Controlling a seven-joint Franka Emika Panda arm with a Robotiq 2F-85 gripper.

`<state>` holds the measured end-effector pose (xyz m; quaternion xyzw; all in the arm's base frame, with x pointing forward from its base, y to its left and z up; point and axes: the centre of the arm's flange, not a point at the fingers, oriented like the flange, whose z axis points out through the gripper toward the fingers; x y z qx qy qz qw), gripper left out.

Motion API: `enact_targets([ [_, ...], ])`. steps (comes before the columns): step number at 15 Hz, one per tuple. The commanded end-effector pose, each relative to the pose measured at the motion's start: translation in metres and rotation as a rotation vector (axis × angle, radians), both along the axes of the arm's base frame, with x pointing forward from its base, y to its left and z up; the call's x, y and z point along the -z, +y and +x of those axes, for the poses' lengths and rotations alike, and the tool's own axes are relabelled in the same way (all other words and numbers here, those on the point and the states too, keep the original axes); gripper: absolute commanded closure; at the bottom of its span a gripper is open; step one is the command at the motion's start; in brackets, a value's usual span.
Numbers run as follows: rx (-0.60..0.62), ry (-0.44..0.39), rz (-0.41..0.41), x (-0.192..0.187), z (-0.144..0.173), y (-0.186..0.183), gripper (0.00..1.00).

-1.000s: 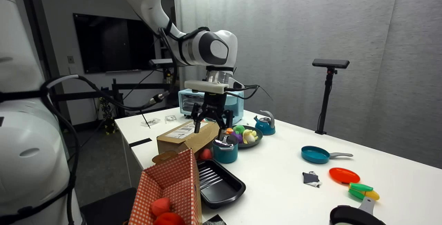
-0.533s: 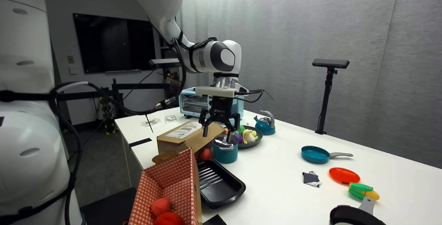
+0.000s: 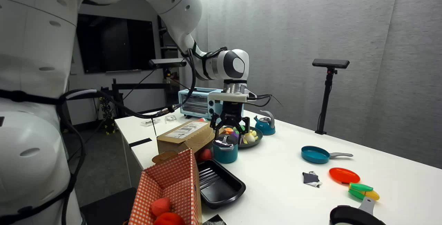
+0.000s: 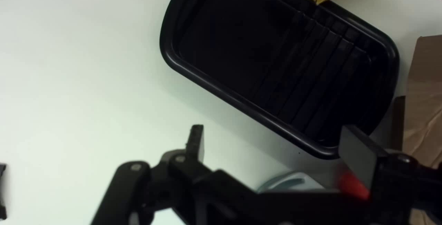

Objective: Take the lid from the blue pot and place it on the table

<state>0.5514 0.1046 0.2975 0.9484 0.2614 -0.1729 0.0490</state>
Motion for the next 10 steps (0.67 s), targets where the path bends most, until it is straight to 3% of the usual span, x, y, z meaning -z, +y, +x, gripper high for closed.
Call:
enact_targets([
  [1, -0.037, 0.023, -0.031, 0.002, 0.025, 0.004, 0.00],
  [7, -0.065, 0.043, -0.036, 0.004, 0.036, 0.004, 0.00],
  [10, -0.088, 0.056, -0.033, 0.034, 0.042, 0.039, 0.00],
])
